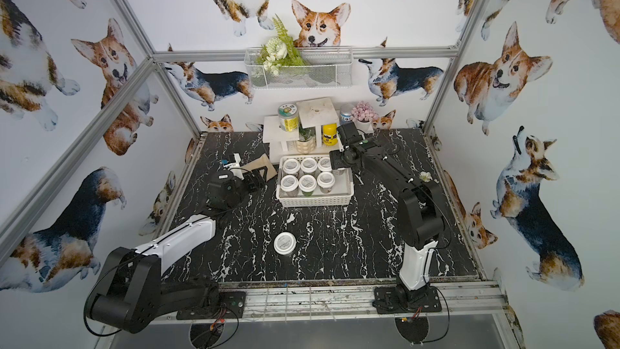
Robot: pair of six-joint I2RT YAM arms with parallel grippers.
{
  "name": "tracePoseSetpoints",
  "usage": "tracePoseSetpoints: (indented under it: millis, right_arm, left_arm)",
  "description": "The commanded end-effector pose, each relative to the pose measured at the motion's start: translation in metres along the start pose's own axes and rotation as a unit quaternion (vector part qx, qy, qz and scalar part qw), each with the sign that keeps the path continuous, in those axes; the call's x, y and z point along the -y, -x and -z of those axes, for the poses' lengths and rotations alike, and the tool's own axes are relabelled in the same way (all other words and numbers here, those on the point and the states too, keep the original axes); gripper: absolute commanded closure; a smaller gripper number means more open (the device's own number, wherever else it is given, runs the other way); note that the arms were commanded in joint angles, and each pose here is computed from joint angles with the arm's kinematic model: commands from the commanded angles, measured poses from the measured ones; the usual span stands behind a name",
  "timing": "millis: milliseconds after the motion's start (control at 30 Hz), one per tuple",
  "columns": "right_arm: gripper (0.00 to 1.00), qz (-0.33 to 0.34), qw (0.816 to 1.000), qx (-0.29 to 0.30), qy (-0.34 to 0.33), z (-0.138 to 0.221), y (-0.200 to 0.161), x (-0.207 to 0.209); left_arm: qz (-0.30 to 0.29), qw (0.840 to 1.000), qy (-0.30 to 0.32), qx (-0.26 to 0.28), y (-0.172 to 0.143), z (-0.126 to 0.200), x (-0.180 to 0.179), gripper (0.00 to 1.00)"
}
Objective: Put the yogurt in the basket
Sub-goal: Place the yogurt in the basket.
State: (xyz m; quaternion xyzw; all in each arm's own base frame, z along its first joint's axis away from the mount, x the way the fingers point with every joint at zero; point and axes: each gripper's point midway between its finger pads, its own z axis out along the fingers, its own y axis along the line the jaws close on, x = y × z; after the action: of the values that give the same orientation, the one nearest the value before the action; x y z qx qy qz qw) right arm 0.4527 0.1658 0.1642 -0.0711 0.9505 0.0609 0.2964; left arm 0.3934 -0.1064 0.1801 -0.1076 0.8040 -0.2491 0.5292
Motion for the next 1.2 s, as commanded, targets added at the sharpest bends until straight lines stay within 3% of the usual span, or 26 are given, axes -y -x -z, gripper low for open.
tracePoseSetpoints:
  millis: [0, 1167]
  right_arm:
    - [0.27, 0.002, 1.000, 0.015, -0.009, -0.001, 0.006, 0.004]
    - [0.24, 0.000, 1.000, -0.012, -0.004, -0.038, -0.017, -0.001]
  left_arm:
    - [-0.005, 1.000, -0.011, 0.011, 0.008, 0.000, 0.006, 0.19]
    - [-0.005, 1.000, -0.011, 0.011, 0.008, 0.000, 0.006, 0.19]
